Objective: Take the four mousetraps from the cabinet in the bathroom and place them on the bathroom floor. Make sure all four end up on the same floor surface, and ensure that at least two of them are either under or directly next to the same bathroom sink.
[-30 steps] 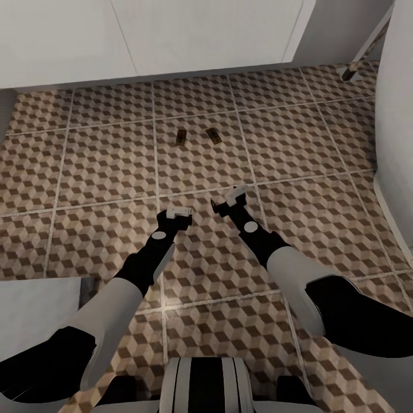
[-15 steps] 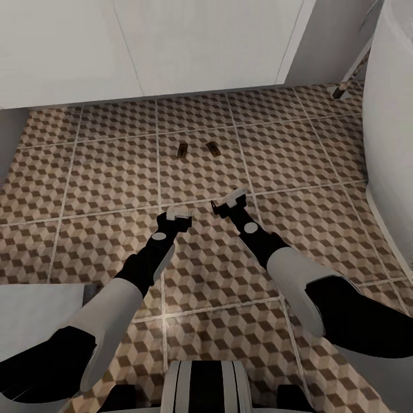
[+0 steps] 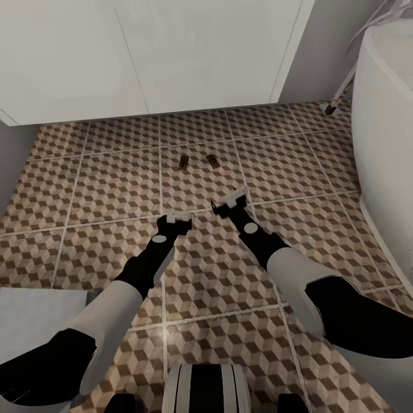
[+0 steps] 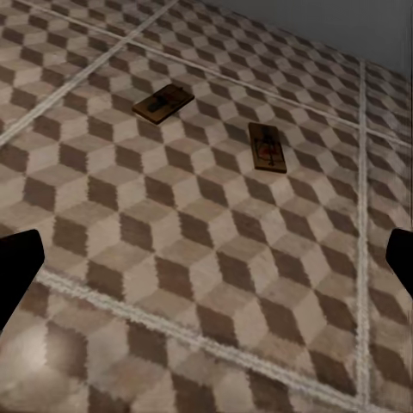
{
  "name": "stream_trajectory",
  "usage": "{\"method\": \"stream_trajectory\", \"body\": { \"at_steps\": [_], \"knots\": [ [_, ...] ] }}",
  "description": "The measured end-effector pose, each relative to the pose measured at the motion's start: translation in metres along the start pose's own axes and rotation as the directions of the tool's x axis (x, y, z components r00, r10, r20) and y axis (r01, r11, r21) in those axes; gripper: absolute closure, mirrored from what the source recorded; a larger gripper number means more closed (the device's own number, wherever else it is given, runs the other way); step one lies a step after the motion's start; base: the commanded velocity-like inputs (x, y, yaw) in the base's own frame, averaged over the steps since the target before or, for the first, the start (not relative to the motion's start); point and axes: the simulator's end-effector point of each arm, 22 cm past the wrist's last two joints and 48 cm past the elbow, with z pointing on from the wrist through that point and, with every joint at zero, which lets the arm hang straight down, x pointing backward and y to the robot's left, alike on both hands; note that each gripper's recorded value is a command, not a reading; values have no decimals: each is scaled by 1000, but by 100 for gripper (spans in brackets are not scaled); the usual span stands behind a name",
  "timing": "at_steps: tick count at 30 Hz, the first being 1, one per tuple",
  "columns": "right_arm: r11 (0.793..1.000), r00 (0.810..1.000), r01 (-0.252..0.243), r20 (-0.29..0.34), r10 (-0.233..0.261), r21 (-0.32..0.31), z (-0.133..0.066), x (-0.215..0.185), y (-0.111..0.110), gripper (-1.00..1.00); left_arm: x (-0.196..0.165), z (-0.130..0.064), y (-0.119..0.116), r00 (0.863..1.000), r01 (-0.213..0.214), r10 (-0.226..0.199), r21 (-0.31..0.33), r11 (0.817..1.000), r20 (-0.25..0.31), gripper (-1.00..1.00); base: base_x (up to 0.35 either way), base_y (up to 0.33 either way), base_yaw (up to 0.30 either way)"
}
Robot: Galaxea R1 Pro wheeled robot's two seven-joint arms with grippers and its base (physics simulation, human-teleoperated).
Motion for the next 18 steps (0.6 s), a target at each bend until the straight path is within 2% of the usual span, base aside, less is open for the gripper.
{"method": "stream_trajectory", "body": {
  "at_steps": [10,18],
  "knots": [
    [1000,999,12,31,-13,14,-8,-29,-10,-100,-15,-12,2,1000,-8,8,-5,1000,10,-100,0,0,0],
    [999,998,21,52,-23,25,-15,-50,-18,-100,-2,-22,3,1000,-15,15,-8,1000,-21,-100,0,0,0]
  ]
}}
